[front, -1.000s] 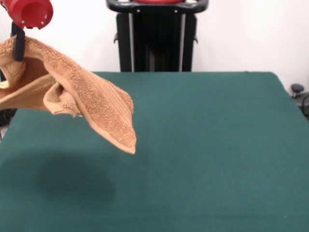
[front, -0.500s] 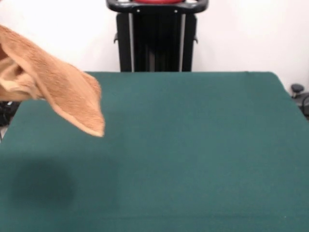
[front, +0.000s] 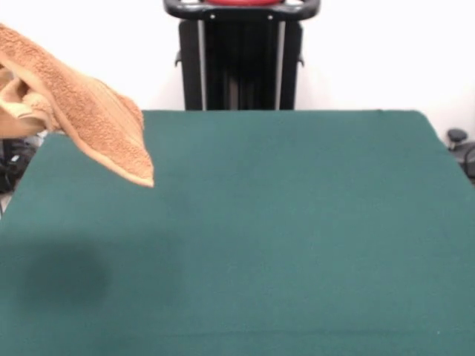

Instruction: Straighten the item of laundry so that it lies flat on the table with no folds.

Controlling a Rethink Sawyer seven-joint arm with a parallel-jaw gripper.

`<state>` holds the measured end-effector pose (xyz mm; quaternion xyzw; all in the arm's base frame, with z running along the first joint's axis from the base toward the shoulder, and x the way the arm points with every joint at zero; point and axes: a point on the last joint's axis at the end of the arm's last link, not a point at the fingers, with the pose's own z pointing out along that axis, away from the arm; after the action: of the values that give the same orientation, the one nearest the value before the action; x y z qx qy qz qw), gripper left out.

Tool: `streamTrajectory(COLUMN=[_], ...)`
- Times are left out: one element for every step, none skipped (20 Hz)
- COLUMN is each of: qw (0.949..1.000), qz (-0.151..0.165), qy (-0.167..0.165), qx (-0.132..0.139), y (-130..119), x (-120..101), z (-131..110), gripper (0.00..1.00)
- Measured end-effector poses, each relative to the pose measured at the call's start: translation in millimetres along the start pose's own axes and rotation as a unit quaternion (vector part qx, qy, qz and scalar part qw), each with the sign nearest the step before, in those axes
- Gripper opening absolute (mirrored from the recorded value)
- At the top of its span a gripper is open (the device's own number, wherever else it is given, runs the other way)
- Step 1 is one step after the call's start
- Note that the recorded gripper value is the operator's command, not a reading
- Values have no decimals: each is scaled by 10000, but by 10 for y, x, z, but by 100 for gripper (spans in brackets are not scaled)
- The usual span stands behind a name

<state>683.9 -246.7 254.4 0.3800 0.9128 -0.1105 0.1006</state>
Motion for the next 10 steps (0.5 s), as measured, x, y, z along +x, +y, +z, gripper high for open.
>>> streamTrajectory(qw=[10000, 10000, 9999, 9997, 9996, 9996, 9994, 9993, 9991, 9990], qz=[-51, -87, -129, -224, -273, -293, -348, -381, -418, -452], qy=[2, 3, 4, 5, 9, 10, 17, 22, 29, 35], qx=[-11, -25, -35, -42, -39, -35, -31, -32, -35, -41], y=[39, 71, 103, 172, 205, 218, 255, 281, 312, 344], x=[34, 55, 77, 122, 150, 161, 196, 217, 244, 268], z=[-15, -24, -29, -26, -20, -17, -11, -9, -5, -4], gripper=[0, 0, 0, 0, 0, 0, 0, 0, 0, 0])
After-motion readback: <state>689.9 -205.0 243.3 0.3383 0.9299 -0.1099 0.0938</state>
